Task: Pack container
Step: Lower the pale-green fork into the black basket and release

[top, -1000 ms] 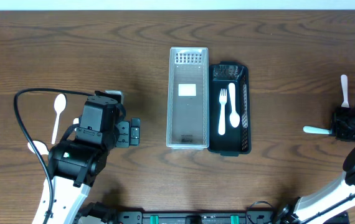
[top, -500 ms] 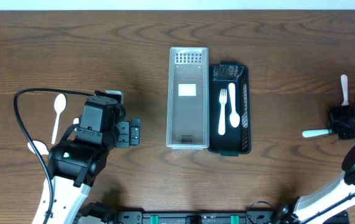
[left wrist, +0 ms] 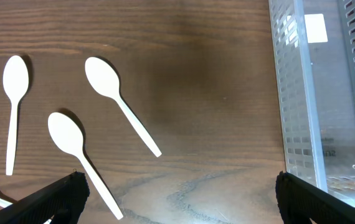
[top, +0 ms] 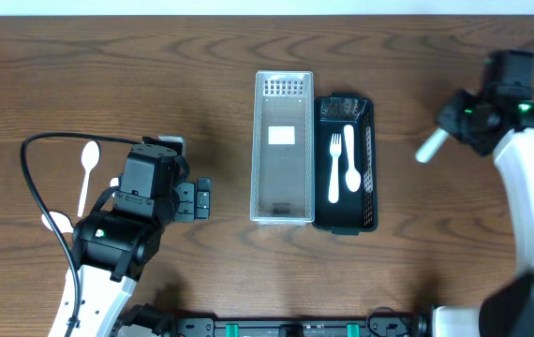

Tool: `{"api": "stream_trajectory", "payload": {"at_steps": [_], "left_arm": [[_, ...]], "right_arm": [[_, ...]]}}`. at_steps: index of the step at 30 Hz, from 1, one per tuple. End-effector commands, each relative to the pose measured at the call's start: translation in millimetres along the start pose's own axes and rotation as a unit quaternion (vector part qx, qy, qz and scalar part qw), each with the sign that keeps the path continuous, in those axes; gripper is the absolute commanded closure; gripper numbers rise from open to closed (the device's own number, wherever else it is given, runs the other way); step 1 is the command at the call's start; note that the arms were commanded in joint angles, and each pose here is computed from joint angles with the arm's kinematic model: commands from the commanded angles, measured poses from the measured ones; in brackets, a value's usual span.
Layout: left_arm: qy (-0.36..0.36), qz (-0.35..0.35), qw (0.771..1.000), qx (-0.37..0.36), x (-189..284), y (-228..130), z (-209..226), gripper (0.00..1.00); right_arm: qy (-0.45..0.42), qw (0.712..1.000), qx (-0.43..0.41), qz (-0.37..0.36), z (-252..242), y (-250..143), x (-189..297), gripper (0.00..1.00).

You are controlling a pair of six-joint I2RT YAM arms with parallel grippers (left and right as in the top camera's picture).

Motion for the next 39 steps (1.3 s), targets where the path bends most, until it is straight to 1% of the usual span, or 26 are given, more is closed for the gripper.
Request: {"api": "stream_trajectory", "payload": {"at_steps": [1, 7, 12, 16, 19, 20, 21, 22, 24, 29, 32, 34, 38, 39], "left_arm": [[0.001, -0.012, 1.000, 0.006, 6, 5, 1, 0.02], [0.001, -0.012, 1.000, 0.006, 6, 5, 1, 0.02], [0.001, -0.012, 1.000, 0.006, 6, 5, 1, 0.02], [0.001, -0.011, 1.000, 0.006, 6, 5, 1, 0.02], [0.001, -0.011, 1.000, 0.006, 6, 5, 1, 0.02], [0.001, -0.011, 1.000, 0.006, 6, 5, 1, 0.02], [0.001, -0.011, 1.000, 0.006, 6, 5, 1, 0.02], [0.001, -0.012, 1.000, 0.006, 6, 5, 1, 0.02], [0.001, -0.011, 1.000, 0.006, 6, 5, 1, 0.02], [0.001, -0.011, 1.000, 0.006, 6, 5, 1, 0.02], [0.001, -0.012, 1.000, 0.006, 6, 5, 1, 0.02], [0.001, -0.011, 1.000, 0.005, 6, 5, 1, 0.02], [0.001, -0.012, 1.000, 0.006, 6, 5, 1, 0.02], [0.001, -0.012, 1.000, 0.005, 6, 5, 1, 0.02]], "right_arm": [[0.032, 0.995, 0.092, 0.018, 35, -24, 12, 0.99], [0.035, 0.981, 0.170, 0.085, 70, -65, -8, 0.99], [0.022, 0.971, 0.199, 0.131, 86, -86, -40, 0.98], [0.011, 0.958, 0.235, 0.164, 92, -101, -69, 0.94], [0.009, 0.951, 0.256, 0.174, 95, -107, -79, 0.91], [0.011, 0.949, 0.264, 0.174, 96, -108, -80, 0.85], [0.013, 0.947, 0.271, 0.172, 97, -108, -80, 0.71], [0.016, 0.945, 0.278, 0.170, 98, -108, -80, 0.46], [0.019, 0.945, 0.281, 0.166, 100, -105, -77, 0.43], [0.029, 0.945, 0.291, 0.145, 109, -86, -53, 0.43], [0.013, 0.955, 0.277, 0.106, 107, -54, -25, 0.44], [0.000, 0.964, 0.253, 0.076, 98, -26, -3, 0.43], [-0.019, 0.976, 0.213, 0.031, 63, 27, 29, 0.32], [-0.030, 0.980, 0.195, 0.018, 46, 44, 36, 0.27]]}}
Point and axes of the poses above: each gripper's point midway between its finger pads, its own x axis back along the fingers, its own z axis along the line the jaws close on, y = z × x, the point moved 9 cm from there along x, back along the fingers, and after that the axes turned 2 degrees about x, right-handed, at the moved point
